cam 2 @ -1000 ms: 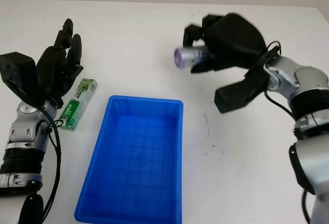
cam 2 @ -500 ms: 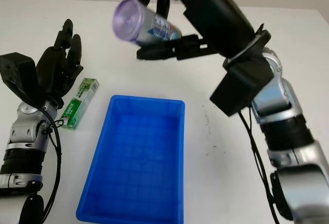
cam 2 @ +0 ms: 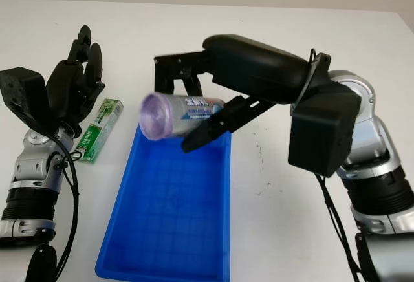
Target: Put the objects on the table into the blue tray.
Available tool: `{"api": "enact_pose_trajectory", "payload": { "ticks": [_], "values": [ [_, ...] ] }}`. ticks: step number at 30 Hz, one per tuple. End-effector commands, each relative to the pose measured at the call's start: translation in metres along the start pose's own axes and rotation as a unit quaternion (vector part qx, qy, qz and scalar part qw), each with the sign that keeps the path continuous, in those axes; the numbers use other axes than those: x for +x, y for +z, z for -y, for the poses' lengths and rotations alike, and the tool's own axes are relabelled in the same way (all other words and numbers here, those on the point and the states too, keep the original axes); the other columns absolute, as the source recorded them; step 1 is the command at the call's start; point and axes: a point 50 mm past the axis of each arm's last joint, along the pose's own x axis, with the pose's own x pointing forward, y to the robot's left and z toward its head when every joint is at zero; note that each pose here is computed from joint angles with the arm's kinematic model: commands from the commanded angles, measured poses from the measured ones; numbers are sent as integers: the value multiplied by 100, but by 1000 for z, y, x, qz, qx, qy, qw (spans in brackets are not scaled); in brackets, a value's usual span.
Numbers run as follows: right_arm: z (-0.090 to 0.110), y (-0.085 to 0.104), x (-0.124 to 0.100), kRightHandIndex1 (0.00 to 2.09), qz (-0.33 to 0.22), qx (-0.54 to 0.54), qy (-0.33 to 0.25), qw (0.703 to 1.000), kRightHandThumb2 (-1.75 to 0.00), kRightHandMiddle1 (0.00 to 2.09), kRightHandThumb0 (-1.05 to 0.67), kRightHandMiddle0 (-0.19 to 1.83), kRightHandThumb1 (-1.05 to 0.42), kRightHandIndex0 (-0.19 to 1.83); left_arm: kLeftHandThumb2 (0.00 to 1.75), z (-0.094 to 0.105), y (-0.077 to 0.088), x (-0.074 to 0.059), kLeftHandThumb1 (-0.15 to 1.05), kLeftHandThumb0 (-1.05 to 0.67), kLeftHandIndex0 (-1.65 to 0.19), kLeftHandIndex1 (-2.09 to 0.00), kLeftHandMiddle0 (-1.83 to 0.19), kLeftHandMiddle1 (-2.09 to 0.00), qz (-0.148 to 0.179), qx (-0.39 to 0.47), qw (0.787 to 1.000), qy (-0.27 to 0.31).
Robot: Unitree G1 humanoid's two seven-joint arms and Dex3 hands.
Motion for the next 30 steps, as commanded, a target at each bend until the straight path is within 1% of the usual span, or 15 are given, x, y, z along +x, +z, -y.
{"api": "enact_pose_trajectory", "payload": {
  "ticks": [1, 2, 3, 4, 5, 7, 8, 12, 14, 16, 18, 20, 24, 27, 30],
  "values": [
    [6, 4, -1, 73, 0, -14, 19, 1000, -5, 41, -51, -10, -101, -4, 69, 1, 1, 0, 105, -68, 19, 0, 19, 0, 9, -4, 1000, 0],
    [6, 4, -1, 50, 0, -14, 28, 1000, -5, 23, -53, -15, -101, -11, 69, 1, 1, 0, 105, -67, 19, 0, 19, 0, 9, -3, 1000, 0],
    [7, 3, 0, 25, -2, -15, 34, 999, -5, 9, -59, -17, -101, -16, 69, 1, 1, 0, 105, -67, 19, 0, 19, 0, 9, -2, 1000, 1],
    [7, 3, 0, 13, -3, -15, 37, 999, -6, 5, -63, -18, -102, -17, 69, 1, 1, 0, 105, -67, 19, 0, 19, 0, 8, 0, 1000, 2],
    [8, 2, 0, 7, -1, -6, 35, 999, -6, 2, -66, -19, -102, -18, 69, 2, 2, 0, 105, -66, 19, 0, 19, 0, 8, 1, 1000, 3],
    [9, 1, 0, 1, 4, 13, 24, 1000, -8, 1, -75, -19, -104, -19, 69, 2, 2, 1, 105, -66, 19, 0, 19, 0, 9, 3, 1000, 4],
    [9, 0, 0, 1, 14, 23, 8, 1000, -11, 0, -79, -19, -104, -19, 69, 3, 2, 1, 105, -65, 19, 0, 19, 0, 10, 2, 1000, 6],
    [12, -7, -2, 0, 62, 74, -81, 992, -23, 0, -86, -19, -105, -19, 69, 4, 3, 2, 105, -64, 19, 0, 19, 0, 11, 1, 1000, 8],
    [16, -12, -3, 0, 64, 99, -116, 986, -39, 0, -88, -19, -105, -19, 69, 4, 3, 3, 105, -64, 19, 0, 19, 0, 11, 3, 1000, 6],
    [20, -17, -5, 0, 58, 118, -165, 977, -58, 0, -90, -19, -105, -19, 69, 5, 3, 3, 105, -64, 19, 0, 19, 0, 11, 4, 1000, 5],
    [25, -27, -8, 0, 43, 141, -217, 965, -70, 0, -88, -19, -105, -19, 69, 5, 3, 3, 105, -65, 19, 0, 19, 0, 12, 4, 1000, 4],
    [28, -42, -14, 0, 17, 196, -267, 943, -79, 0, -84, -19, -105, -19, 68, 5, 3, 3, 105, -65, 19, 0, 19, 0, 13, 3, 1000, 5],
    [22, -82, -29, 0, -74, 302, -362, 879, -81, 0, -81, -19, -105, -19, 68, 5, 3, 4, 105, -65, 19, 0, 19, 0, 13, 5, 1000, 4],
    [11, -108, -40, 0, -144, 341, -392, 842, -82, 0, -78, -19, -105, -19, 68, 4, 4, 3, 105, -65, 19, 0, 19, 0, 14, 9, 1000, 6],
    [-3, -129, -51, 0, -190, 380, -416, 804, -80, 0, -78, -19, -105, -19, 69, 3, 5, 2, 105, -65, 19, 0, 19, 0, 16, 10, 1000, 9]
  ]
}}
